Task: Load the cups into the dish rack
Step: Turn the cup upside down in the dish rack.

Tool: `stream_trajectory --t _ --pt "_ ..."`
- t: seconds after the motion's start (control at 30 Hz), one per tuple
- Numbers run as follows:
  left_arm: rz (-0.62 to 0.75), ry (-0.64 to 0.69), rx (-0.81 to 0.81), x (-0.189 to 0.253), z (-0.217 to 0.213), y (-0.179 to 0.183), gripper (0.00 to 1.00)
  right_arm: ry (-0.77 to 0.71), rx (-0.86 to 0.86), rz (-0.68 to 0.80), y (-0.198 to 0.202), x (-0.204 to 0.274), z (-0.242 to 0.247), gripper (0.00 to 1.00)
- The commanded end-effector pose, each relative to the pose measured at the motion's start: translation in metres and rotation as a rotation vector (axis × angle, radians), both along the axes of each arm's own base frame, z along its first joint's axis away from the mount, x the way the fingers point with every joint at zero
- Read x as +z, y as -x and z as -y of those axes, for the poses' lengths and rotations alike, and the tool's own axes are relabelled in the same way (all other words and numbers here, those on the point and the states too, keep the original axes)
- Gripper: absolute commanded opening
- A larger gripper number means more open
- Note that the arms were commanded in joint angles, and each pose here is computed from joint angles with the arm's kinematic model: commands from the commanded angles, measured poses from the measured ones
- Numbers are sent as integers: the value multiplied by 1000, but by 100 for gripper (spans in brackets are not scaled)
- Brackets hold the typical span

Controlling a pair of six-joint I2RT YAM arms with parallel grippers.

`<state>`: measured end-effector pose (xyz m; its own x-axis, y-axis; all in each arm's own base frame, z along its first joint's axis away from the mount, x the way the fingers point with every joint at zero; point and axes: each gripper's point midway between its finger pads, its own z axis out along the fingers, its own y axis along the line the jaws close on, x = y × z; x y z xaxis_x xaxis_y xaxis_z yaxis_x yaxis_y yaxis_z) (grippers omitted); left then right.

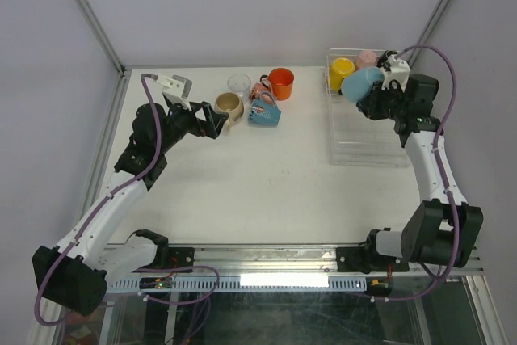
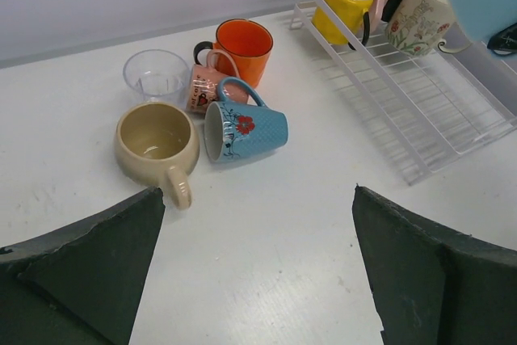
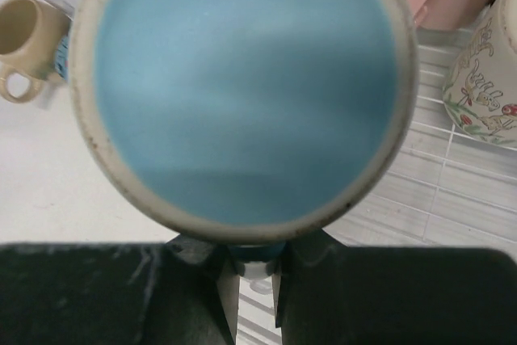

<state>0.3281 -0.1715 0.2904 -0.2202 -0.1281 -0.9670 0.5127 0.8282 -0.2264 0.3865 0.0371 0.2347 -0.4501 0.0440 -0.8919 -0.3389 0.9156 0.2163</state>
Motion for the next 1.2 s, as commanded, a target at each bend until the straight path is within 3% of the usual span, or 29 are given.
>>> stream_trajectory --t 0.0,0.53,1.17 --pt "49 -33 38 7 -9 -1 99 174 -26 124 -25 34 10 0" --pt "59 -30 38 9 -10 0 99 267 -76 -81 -77 -37 27 0" --pt "58 -34 40 8 -10 0 99 358 -146 -216 -107 -84 52 0"
